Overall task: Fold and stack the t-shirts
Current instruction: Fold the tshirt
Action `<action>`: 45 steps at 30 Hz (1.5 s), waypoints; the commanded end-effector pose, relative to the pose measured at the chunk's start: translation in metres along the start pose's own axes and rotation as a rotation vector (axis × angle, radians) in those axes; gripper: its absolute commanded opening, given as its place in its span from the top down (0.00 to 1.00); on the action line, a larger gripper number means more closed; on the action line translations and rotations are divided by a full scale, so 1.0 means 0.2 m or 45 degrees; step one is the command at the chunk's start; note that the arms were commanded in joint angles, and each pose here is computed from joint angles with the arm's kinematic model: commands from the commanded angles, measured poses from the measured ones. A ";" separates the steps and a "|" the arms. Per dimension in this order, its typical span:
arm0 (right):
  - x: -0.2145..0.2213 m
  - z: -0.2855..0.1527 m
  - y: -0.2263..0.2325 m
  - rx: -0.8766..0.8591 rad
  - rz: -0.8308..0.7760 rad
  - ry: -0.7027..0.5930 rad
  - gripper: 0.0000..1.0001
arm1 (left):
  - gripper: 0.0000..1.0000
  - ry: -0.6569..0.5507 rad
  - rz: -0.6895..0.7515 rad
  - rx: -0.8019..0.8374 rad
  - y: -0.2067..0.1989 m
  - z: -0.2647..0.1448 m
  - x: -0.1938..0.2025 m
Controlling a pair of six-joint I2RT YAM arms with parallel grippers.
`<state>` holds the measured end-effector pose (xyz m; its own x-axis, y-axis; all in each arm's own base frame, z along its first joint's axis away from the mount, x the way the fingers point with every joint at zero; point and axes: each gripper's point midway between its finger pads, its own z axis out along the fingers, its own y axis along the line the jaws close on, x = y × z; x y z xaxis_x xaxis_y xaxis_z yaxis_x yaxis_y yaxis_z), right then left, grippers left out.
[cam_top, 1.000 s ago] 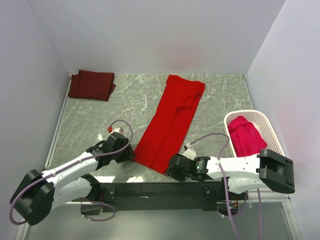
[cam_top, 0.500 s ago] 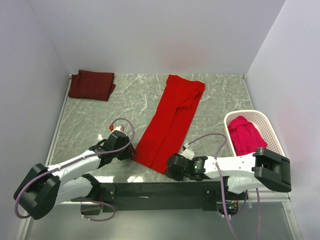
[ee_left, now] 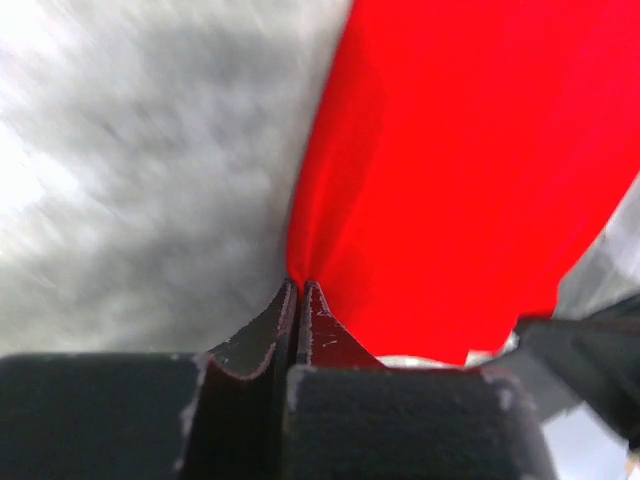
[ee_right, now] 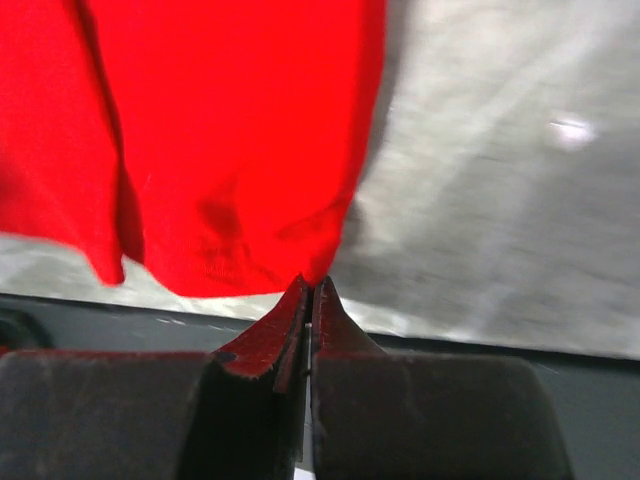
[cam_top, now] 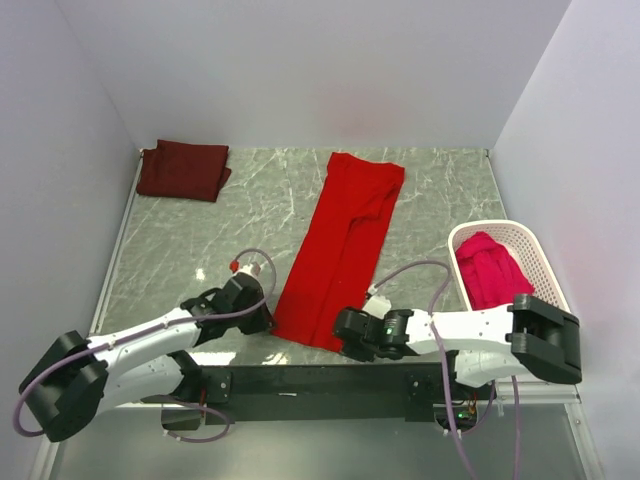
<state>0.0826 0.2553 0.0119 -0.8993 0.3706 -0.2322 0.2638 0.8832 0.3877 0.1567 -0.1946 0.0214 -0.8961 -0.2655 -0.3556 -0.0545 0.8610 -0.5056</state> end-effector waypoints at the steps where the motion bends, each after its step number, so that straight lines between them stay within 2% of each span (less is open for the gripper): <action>1: -0.04 -0.08 -0.23 0.174 -0.137 -0.032 1.00 | 0.99 0.049 -0.021 -0.004 -0.04 -0.06 0.07; 6: 0.02 -0.20 -0.29 0.174 -0.196 0.002 1.00 | 0.99 0.118 -0.057 0.039 -0.11 -0.15 0.19; 12: 0.12 -0.31 -0.28 0.121 -0.238 0.042 1.00 | 0.99 0.112 -0.059 0.087 -0.17 -0.22 0.26; 17: 0.03 -0.34 -0.21 0.083 -0.222 -0.039 1.00 | 0.99 0.057 0.002 0.114 -0.27 -0.22 0.19; 23: -0.26 -0.33 -0.14 0.113 -0.177 -0.196 1.00 | 0.99 -0.062 0.132 0.089 -0.43 -0.16 -0.02; 33: -0.74 -0.29 -0.04 0.204 -0.178 -0.419 1.00 | 0.99 -0.289 0.119 0.090 -0.63 -0.03 -0.56; 35: -0.83 -0.28 0.01 0.185 -0.159 -0.459 1.00 | 0.99 -0.296 0.136 0.057 -0.62 0.05 -0.64; 36: -0.89 -0.25 -0.02 0.230 -0.154 -0.469 1.00 | 0.99 -0.334 0.142 0.090 -0.70 0.05 -0.72; 40: -1.10 -0.23 0.02 0.240 -0.112 -0.531 1.00 | 0.99 -0.322 0.139 0.039 -0.71 0.23 -0.88; 45: -1.31 -0.18 0.05 0.269 -0.098 -0.552 1.00 | 0.99 -0.323 0.147 0.054 -0.78 0.35 -1.04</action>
<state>0.2693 0.1524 0.0868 -0.7480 0.3635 -0.5554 0.3412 0.9283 0.1479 0.3548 -0.2913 0.0935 -0.7918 -0.2776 -0.5441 -0.0035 0.8928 -0.4503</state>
